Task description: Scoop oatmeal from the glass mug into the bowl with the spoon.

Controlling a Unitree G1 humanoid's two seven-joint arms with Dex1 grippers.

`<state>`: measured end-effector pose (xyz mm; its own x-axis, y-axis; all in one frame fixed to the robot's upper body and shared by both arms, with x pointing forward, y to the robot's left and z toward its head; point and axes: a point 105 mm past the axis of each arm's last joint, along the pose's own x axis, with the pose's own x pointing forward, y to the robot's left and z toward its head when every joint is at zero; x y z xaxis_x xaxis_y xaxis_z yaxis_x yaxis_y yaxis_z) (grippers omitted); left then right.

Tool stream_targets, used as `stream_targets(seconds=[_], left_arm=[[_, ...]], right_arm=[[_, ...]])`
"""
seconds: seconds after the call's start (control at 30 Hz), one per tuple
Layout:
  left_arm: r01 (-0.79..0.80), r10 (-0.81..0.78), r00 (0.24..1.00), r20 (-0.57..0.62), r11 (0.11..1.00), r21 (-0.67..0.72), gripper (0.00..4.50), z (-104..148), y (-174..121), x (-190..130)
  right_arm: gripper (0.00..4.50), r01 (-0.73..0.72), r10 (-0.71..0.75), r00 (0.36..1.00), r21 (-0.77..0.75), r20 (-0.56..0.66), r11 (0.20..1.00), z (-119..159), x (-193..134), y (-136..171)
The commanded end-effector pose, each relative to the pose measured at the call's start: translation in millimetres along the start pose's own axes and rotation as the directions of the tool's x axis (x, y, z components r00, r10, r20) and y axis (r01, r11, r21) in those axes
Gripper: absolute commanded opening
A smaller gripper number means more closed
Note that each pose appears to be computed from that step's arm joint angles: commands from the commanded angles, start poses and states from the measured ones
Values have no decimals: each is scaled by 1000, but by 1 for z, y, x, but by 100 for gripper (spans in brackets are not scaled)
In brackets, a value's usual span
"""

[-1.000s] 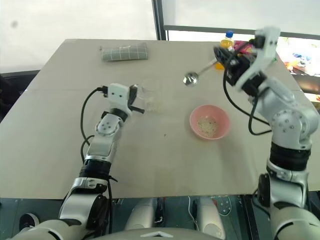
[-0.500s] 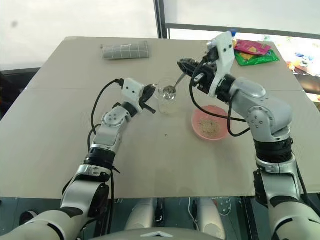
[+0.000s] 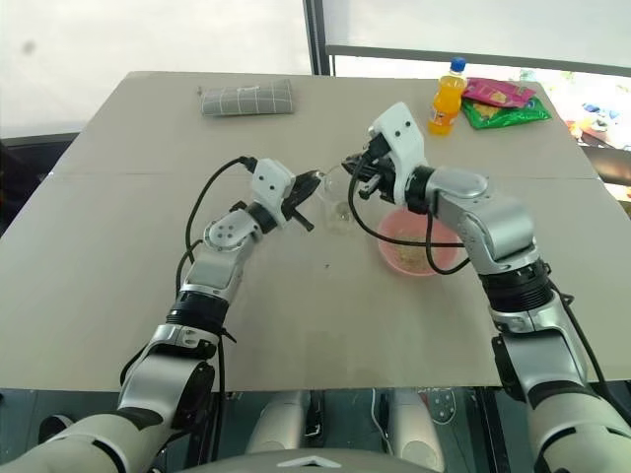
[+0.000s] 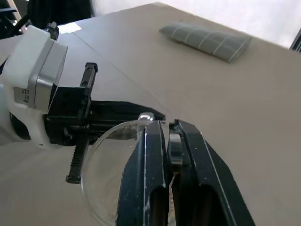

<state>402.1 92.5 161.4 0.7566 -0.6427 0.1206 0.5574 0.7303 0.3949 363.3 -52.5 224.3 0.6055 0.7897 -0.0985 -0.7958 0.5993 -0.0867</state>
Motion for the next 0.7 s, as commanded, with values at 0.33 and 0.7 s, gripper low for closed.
stream_targets(seconds=[0.33,0.7], left_arm=[[41,-41,999,19,999,5,3,1,-14,8],[25,-24,999,26,999,-43,3,-2,-20,22]], right_arm=[[0,116,-159,984,407,74,906,26,-24,-30],[0,179,-250,966,527,65,831,34,-58,-50]])
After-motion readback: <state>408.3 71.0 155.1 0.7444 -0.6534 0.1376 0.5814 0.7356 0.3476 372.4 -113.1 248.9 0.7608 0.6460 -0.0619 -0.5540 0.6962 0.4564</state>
